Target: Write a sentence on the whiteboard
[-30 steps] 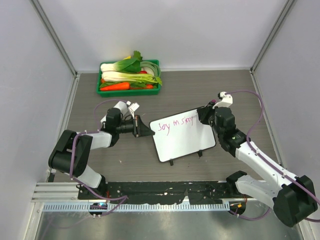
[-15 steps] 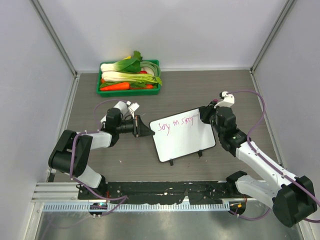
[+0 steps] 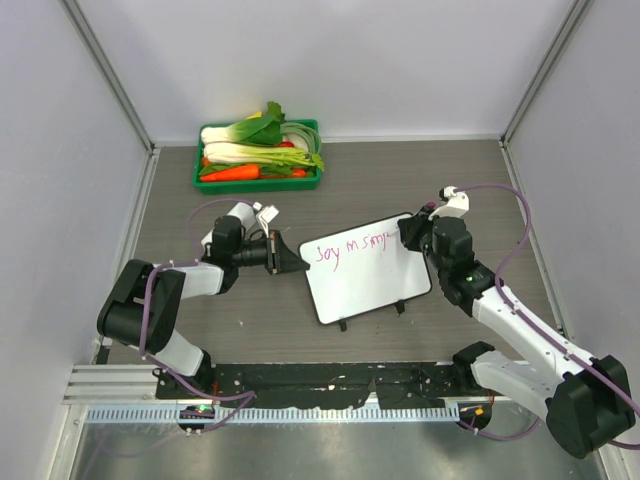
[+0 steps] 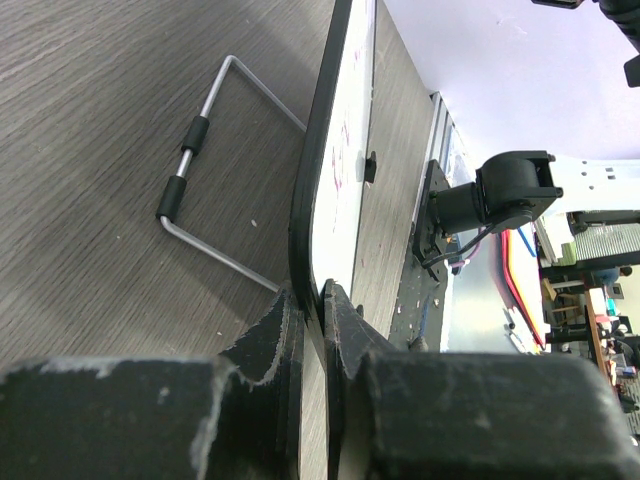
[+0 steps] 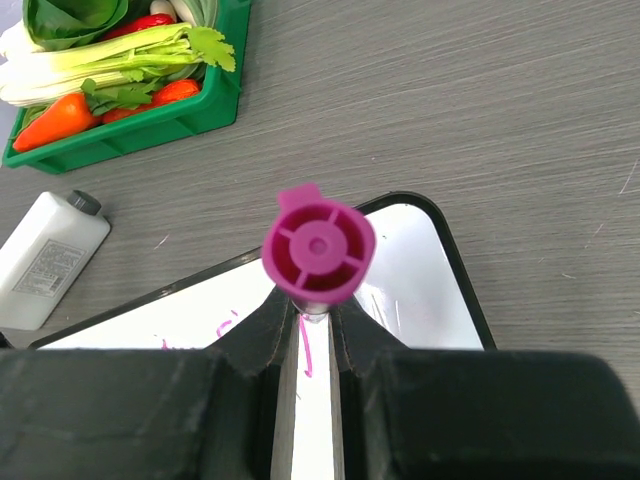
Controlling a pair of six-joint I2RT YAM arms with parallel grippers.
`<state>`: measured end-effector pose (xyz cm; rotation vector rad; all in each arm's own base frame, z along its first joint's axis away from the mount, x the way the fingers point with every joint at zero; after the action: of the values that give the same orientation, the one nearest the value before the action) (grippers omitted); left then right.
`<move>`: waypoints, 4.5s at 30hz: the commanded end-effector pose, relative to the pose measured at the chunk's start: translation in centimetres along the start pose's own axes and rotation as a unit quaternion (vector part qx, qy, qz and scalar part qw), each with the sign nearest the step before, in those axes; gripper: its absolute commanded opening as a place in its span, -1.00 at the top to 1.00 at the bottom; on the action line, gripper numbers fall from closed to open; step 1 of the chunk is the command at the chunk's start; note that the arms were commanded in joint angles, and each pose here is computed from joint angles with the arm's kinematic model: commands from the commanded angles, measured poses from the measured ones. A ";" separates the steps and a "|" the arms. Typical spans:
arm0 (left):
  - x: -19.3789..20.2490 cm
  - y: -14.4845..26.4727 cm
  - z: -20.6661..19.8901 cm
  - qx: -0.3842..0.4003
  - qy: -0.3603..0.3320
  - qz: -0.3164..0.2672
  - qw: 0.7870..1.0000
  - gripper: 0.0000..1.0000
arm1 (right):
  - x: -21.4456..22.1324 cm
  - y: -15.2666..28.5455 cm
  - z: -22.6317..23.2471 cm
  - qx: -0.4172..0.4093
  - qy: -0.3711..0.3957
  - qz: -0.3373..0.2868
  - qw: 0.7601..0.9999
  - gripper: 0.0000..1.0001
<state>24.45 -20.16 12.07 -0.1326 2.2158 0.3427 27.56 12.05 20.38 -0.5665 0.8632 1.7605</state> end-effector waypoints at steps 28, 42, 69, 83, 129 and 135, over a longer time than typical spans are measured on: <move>1.2 -0.2 0.3 0.002 -0.009 0.019 1.000 1.00 | -3.6 0.4 1.1 -0.018 -0.023 -0.051 0.998 0.97; 1.3 -0.2 0.4 0.003 -0.008 0.020 1.000 1.00 | -4.4 -0.1 2.1 -0.046 -0.041 -0.059 0.996 0.97; 1.3 -0.2 0.3 0.004 -0.008 0.019 1.000 1.00 | -1.9 -0.3 -0.5 -0.008 -0.030 -0.029 0.999 0.97; 1.2 -0.2 0.3 0.003 -0.010 0.019 1.000 1.00 | -0.4 0.9 -1.8 -0.002 -0.030 -0.005 1.000 0.97; 1.3 -0.3 0.3 0.004 -0.007 0.020 1.000 1.00 | -1.9 -0.1 -1.8 0.023 -0.018 -0.036 0.999 0.97; 1.2 -0.3 0.4 0.004 -0.008 0.018 1.000 1.00 | -2.5 0.1 -2.3 0.043 -0.017 -0.050 0.998 0.97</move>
<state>24.48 -20.18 12.09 -0.1302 2.2164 0.3398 27.84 9.80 20.29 -0.5063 0.8585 1.7039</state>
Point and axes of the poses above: each gripper's point midway between its finger pads, its own y axis back along the fingers, its own z axis along the line the jaws close on, x = y × z, the point moved 5 cm from there along y, back along the fingers, and after that the axes turned 15 degrees about -y, right-handed, at the moved point
